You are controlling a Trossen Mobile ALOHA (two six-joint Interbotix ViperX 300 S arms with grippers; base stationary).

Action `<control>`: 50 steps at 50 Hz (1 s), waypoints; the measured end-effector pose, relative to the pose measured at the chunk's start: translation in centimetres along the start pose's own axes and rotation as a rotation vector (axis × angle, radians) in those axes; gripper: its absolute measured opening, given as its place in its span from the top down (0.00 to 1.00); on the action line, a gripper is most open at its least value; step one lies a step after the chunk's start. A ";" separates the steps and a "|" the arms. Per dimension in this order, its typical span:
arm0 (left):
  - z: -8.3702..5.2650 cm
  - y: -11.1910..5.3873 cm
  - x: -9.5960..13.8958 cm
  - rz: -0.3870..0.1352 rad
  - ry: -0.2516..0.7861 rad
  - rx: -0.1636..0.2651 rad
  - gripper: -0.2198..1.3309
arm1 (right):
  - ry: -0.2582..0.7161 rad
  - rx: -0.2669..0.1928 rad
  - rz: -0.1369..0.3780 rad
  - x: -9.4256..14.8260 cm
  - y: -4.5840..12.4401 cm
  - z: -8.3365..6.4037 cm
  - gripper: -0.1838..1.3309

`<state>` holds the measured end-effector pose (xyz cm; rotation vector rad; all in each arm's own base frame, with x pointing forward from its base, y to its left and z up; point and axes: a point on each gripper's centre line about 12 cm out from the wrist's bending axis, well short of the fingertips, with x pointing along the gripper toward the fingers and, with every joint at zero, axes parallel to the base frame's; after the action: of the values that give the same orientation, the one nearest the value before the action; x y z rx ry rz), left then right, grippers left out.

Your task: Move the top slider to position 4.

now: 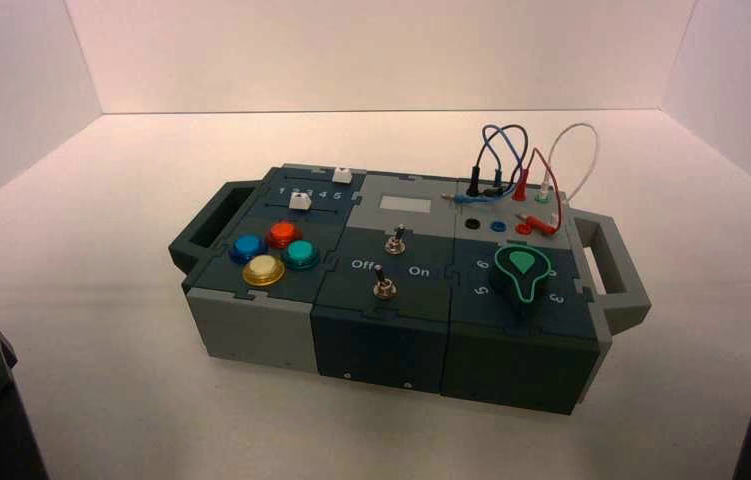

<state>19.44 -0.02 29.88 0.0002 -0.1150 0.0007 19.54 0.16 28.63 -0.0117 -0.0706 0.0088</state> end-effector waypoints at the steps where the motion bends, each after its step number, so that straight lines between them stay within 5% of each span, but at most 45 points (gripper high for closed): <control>1: 0.0 0.0 0.0 0.000 0.000 0.000 0.96 | -0.002 0.003 0.000 0.0 0.0 0.0 0.97; 21: 0.0 0.0 0.0 0.000 0.000 0.000 0.96 | 0.000 0.000 0.002 0.0 0.0 0.0 0.97; 33: -1.1 -0.1 0.4 -0.007 0.104 0.001 0.96 | 0.123 0.005 0.020 0.4 0.4 -1.2 0.97; 41: -1.8 -0.8 1.3 -0.041 0.227 0.003 0.96 | 0.216 0.012 0.089 0.9 1.8 -1.5 0.97; 50: -3.1 -2.0 2.2 -0.091 0.394 0.010 0.96 | 0.381 -0.007 0.229 1.4 5.0 -2.8 0.97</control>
<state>22.01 -1.97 27.01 0.0154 0.2789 -0.0895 21.08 5.11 25.83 -0.0281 0.3125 0.2344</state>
